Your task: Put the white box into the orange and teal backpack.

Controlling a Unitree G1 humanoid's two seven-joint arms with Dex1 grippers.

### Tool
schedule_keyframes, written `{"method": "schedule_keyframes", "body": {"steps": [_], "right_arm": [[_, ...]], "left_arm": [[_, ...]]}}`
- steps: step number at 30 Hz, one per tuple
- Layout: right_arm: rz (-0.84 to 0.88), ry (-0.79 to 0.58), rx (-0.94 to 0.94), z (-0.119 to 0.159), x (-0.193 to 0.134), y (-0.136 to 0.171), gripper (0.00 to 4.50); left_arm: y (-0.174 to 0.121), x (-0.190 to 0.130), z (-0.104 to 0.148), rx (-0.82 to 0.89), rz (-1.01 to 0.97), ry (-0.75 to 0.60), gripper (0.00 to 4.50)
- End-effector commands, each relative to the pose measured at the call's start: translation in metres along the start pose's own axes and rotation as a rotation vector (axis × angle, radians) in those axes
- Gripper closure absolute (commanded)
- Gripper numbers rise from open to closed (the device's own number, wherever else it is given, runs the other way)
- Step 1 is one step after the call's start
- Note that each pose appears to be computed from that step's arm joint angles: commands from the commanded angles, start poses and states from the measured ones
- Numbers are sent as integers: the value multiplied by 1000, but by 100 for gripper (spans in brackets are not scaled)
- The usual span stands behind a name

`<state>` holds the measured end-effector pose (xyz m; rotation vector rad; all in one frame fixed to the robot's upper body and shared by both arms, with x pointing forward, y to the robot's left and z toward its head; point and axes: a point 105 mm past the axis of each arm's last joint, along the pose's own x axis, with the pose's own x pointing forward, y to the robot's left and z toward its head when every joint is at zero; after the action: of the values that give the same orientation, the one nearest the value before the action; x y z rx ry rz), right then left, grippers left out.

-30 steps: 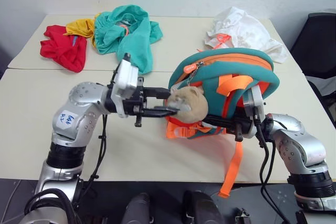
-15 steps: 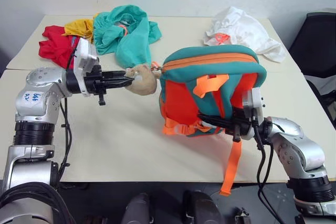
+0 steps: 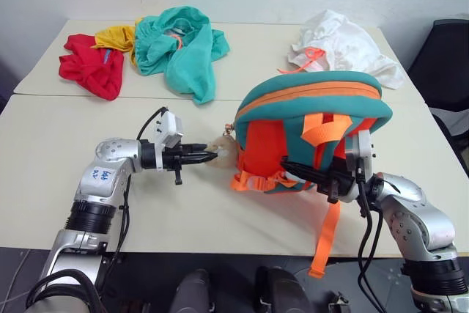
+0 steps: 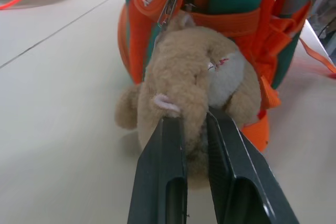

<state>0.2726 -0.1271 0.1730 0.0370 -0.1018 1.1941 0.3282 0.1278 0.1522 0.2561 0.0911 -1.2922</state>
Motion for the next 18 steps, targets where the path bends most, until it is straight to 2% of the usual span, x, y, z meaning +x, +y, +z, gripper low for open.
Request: {"method": "schedule_keyframes", "body": {"steps": [1,5,8,10,13,18], "right_arm": [[9,-56,-40,13,0,3,448],[5,-60,-30,11,0,2,448],[-9,-65,-23,9,-1,-1,448],[-10,-59,-32,10,-5,-1,374],[-26,-39,-72,16,-18,-1,268],[-71,57,-163,23,-65,0,98]], "left_arm": [[-14,2,-23,-32,-17,110,428],[-16,-8,-43,-22,0,230,428],[-14,-10,-25,-31,21,101,428],[-12,-14,-11,-27,45,42,355],[-15,-32,1,25,38,31,262],[-24,-86,-2,55,81,82,105]]}}
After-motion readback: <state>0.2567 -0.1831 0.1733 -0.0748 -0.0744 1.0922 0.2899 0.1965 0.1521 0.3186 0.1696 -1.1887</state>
